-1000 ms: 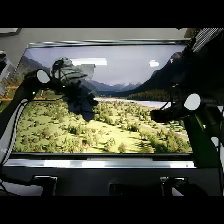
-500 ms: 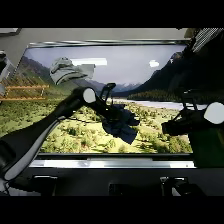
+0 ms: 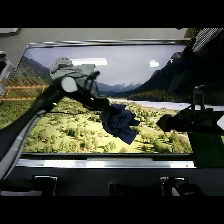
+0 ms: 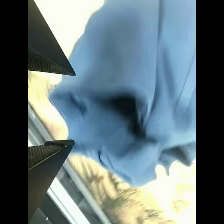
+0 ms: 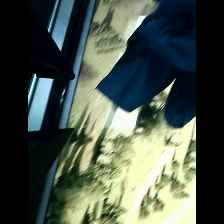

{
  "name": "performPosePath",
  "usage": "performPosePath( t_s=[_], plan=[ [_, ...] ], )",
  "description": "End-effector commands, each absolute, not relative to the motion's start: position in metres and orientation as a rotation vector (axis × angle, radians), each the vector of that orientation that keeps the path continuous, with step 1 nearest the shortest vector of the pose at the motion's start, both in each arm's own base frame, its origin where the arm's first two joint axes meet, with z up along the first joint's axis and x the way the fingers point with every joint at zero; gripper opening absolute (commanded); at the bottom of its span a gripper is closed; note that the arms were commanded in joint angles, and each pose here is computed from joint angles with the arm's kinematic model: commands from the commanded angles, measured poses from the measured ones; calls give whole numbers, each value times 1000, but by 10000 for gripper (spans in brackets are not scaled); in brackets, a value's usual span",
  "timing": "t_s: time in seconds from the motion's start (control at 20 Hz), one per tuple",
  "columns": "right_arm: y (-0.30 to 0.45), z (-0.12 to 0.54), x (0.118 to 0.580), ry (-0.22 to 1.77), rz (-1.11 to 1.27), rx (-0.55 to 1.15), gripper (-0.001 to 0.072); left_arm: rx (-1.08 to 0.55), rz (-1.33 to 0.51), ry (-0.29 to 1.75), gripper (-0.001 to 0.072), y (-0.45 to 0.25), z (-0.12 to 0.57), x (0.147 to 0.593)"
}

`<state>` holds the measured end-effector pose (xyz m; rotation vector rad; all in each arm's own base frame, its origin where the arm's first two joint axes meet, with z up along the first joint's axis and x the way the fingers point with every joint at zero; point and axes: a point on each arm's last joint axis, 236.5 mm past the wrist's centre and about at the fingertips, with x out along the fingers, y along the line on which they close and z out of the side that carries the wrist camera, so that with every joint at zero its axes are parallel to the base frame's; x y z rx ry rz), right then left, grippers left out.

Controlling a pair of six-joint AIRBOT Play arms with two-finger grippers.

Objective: Fold the clothes and pants, and hang the long-sleeved shirts on hangers.

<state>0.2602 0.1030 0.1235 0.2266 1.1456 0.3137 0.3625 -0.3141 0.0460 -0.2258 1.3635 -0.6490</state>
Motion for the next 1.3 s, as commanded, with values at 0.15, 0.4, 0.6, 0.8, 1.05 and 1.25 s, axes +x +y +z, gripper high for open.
performPosePath(
  t_s=[0.15,0.4,0.6,0.8,1.05,1.25],
  plan=[
    [91,153,304,1036,372,360,439,-267,-472,1204,472,-171,121,397],
    [93,56,292,1216,396,644,504,-336,-368,1180,471,-122,122,413],
    [124,-31,253,1336,352,709,551,-331,-341,1198,470,-113,112,418],
    [156,-69,238,1339,306,749,551,-334,-338,1213,471,-113,106,419],
    [183,-94,242,1339,278,741,551,-337,-336,1225,471,-113,101,420],
    [200,-103,251,1312,285,777,549,-339,-336,1238,471,-114,99,418]
  ],
)
